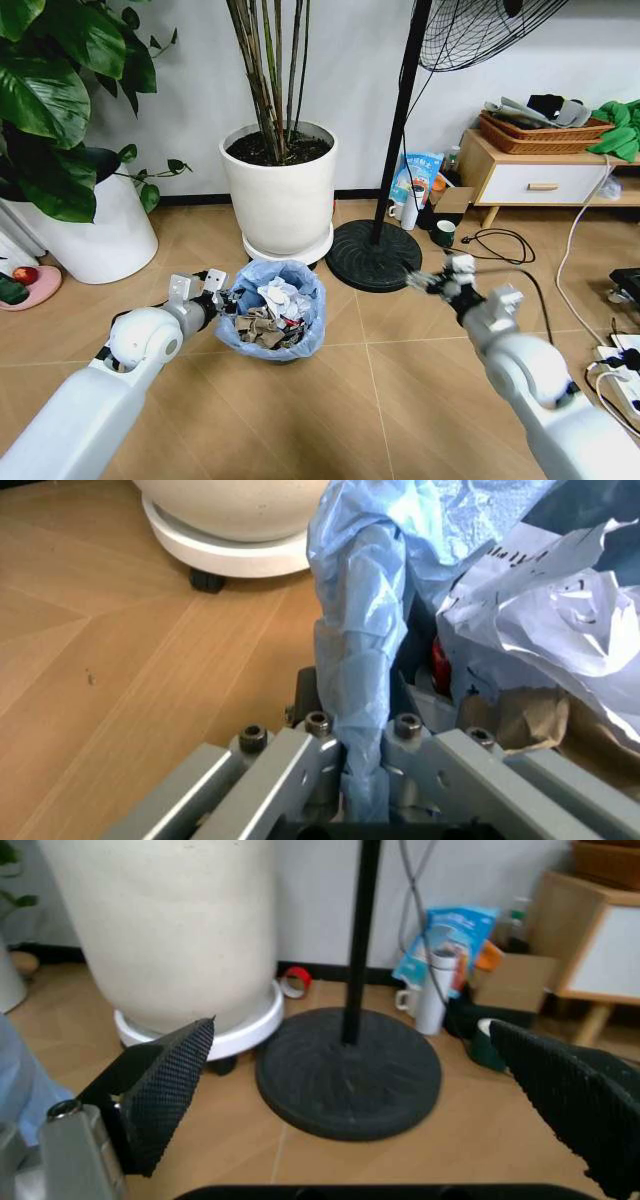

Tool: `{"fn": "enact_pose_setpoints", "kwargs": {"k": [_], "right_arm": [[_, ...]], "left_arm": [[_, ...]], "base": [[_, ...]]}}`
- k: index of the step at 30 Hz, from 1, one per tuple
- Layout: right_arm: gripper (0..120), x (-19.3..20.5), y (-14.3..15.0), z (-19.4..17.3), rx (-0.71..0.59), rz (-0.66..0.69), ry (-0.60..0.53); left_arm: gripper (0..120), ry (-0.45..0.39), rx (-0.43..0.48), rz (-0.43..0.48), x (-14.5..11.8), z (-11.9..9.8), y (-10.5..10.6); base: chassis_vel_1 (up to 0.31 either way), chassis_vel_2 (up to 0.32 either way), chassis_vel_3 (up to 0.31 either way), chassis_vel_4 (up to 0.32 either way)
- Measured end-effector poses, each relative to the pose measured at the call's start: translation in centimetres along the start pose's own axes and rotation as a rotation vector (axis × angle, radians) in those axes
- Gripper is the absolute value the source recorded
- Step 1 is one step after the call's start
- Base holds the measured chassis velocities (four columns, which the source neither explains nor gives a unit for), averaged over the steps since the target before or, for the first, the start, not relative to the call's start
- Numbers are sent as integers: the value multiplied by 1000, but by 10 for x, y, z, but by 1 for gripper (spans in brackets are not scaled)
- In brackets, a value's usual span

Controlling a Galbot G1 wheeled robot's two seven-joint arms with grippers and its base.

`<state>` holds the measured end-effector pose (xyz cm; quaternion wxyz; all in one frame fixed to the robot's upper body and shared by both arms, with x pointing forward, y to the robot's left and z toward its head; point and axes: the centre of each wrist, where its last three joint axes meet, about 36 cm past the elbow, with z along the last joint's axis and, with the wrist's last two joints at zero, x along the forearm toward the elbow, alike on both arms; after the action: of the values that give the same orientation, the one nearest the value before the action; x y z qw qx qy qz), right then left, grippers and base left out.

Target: Pick up the trash bin and place the garbage on the floor into it.

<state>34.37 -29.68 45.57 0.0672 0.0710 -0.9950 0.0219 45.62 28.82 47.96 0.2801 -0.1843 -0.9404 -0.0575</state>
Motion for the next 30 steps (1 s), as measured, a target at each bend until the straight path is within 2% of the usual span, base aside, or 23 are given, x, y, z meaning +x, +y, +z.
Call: {"fn": "enact_pose_setpoints", "kwargs": {"k": [4, 9, 30], "right_arm": [[100, 27, 7, 19, -15, 65, -5], [100, 40, 17, 30, -13, 98, 2], [100, 40, 35, 34, 9, 78, -1]], "left_arm": [[0, -3, 1, 5, 0, 1, -4], [0, -4, -1, 8, 2, 2, -7], [0, -6, -6, 0, 7, 3, -8]], "base": [[0, 0, 0, 0], [0, 0, 0, 0], [33, 31, -34, -33]]}}
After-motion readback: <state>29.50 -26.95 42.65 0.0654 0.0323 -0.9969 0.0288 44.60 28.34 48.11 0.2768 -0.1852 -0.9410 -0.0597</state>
